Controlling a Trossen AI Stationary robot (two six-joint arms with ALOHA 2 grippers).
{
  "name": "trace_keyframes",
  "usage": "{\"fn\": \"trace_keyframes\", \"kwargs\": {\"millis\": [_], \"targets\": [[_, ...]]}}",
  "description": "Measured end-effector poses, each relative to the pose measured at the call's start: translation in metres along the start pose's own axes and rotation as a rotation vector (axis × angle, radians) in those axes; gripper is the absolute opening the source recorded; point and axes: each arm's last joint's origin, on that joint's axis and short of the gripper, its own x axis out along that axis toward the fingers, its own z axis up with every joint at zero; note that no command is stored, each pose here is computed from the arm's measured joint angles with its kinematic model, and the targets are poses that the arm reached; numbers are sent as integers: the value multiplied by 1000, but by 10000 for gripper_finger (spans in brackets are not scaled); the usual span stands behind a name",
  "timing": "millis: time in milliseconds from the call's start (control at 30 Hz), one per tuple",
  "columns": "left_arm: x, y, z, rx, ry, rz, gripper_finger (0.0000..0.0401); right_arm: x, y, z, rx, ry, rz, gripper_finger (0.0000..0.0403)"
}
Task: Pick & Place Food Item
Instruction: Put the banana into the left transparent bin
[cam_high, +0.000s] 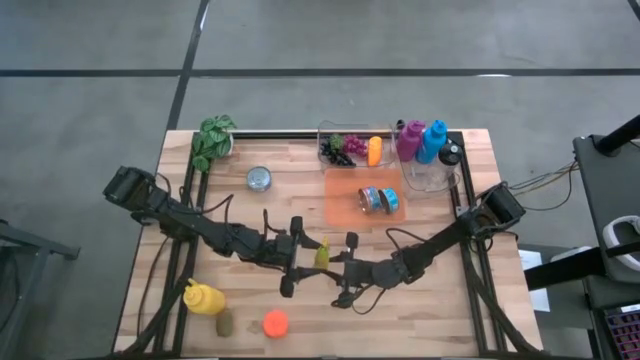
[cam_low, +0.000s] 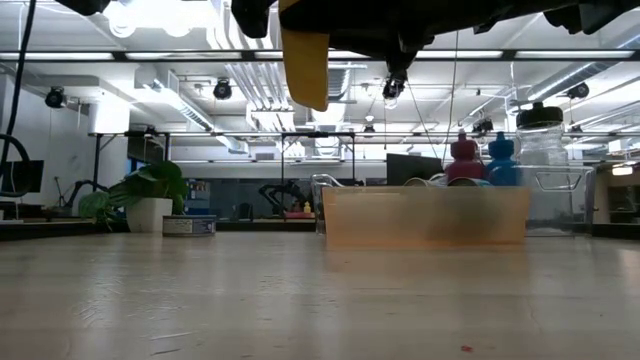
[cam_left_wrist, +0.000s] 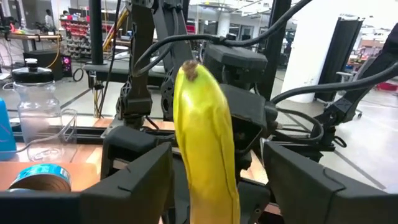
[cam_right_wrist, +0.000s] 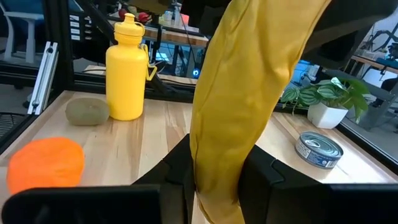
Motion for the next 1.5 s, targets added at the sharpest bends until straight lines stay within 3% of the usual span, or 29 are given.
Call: {"fn": "trace_keyframes", "kwargs": {"millis": [433, 933, 1233, 1500], "targets": [[-3, -1, 6, 0, -14, -3, 323, 0, 0, -1, -6, 7, 0, 76], [-16, 1, 23, 76, 0, -3, 349, -1, 0, -3, -14, 13, 0, 75], [-40, 5, 38, 111, 118, 1, 343, -1, 0, -4, -16, 15, 0, 75], [-57, 4, 31, 152, 289, -9, 331, -3, -5, 5, -15, -3, -11, 76]]}}
